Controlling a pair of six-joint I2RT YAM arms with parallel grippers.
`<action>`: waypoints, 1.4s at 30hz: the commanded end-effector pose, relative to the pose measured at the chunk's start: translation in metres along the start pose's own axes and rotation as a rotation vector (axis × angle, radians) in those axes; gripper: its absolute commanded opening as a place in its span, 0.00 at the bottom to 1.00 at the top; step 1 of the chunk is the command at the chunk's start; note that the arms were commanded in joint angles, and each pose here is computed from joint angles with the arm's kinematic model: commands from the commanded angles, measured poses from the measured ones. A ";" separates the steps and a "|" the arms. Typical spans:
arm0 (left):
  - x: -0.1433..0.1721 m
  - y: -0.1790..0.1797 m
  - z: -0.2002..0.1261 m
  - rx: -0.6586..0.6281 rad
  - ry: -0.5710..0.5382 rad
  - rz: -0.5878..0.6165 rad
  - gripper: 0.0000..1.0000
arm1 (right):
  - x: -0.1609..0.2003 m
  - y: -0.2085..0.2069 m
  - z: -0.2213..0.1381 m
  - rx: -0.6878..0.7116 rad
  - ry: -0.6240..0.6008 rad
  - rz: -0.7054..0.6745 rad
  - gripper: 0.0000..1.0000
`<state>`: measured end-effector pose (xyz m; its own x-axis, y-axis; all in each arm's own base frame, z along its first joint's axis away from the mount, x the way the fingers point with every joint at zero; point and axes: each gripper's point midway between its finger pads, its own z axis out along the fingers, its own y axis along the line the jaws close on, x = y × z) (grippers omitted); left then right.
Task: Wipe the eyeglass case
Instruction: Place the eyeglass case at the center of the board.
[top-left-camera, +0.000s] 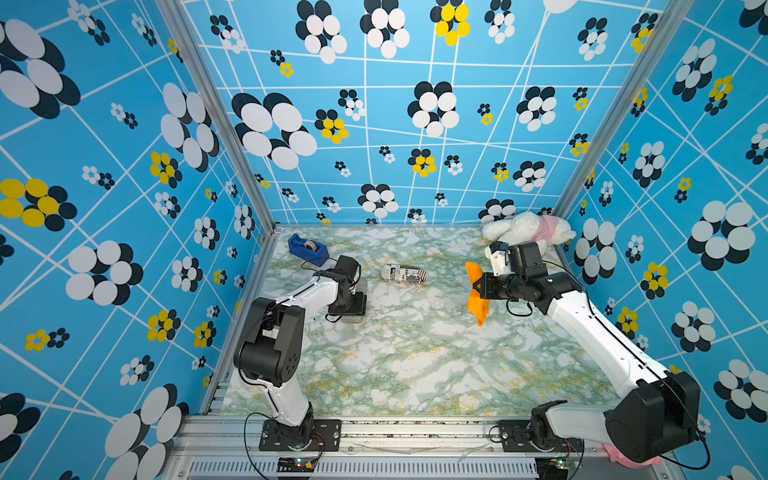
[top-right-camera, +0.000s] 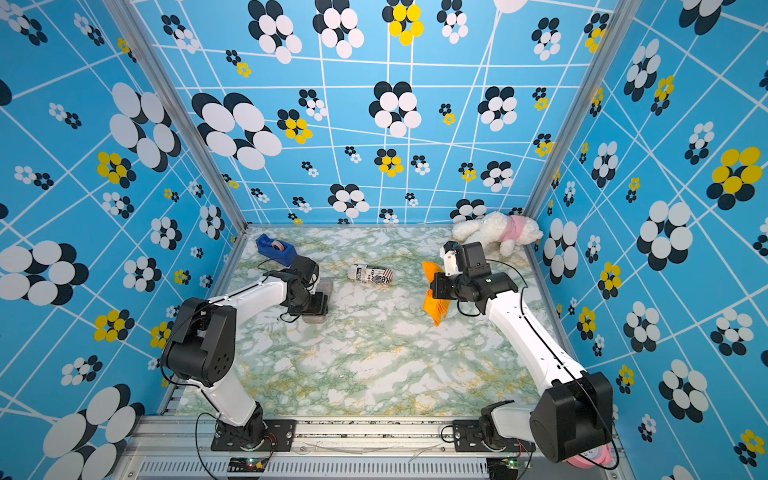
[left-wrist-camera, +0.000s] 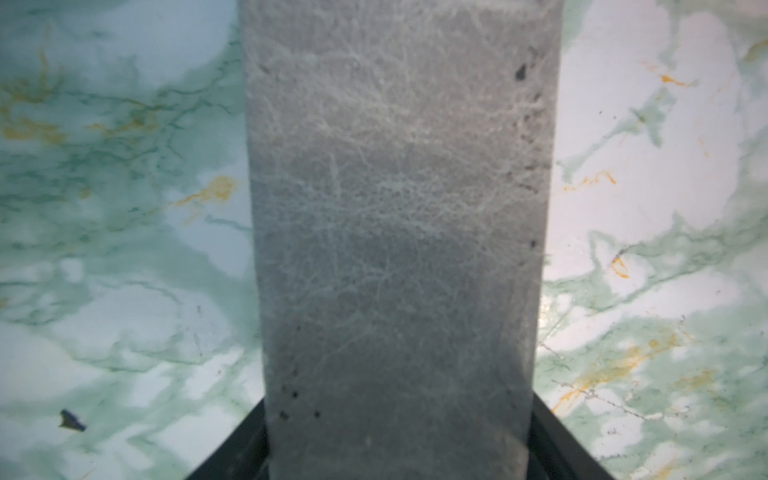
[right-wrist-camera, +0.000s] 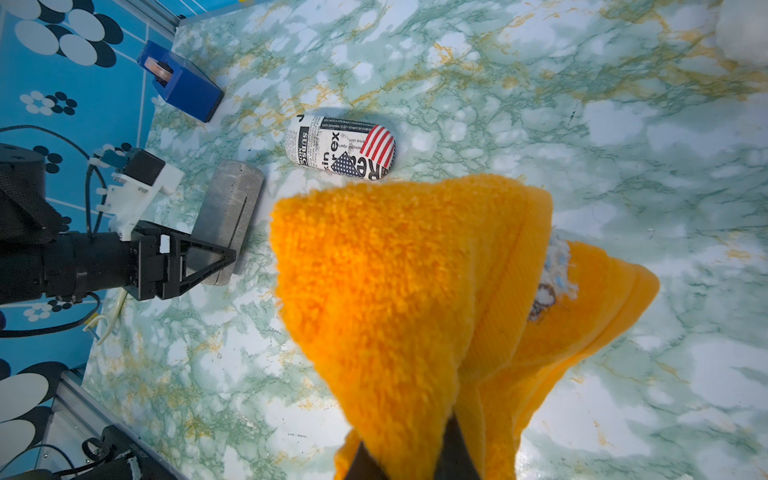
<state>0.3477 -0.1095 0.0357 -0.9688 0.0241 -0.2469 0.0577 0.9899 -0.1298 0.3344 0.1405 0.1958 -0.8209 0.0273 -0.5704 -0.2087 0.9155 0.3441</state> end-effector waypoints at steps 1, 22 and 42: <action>0.012 0.010 0.010 -0.030 0.058 -0.015 0.15 | 0.001 0.003 -0.001 -0.010 -0.010 -0.028 0.00; -0.002 0.017 -0.018 -0.045 -0.008 0.003 0.77 | 0.000 0.008 -0.017 -0.023 -0.049 -0.038 0.00; -0.070 -0.078 -0.133 0.085 -0.416 0.623 0.83 | -0.010 0.011 -0.038 -0.009 -0.111 -0.082 0.00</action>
<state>0.3710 -0.1510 0.1763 -0.7303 0.3453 -0.5895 0.4213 0.9069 0.0094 0.3166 0.1349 0.2243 -0.7600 0.0199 -0.6496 -0.2583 0.9080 0.3300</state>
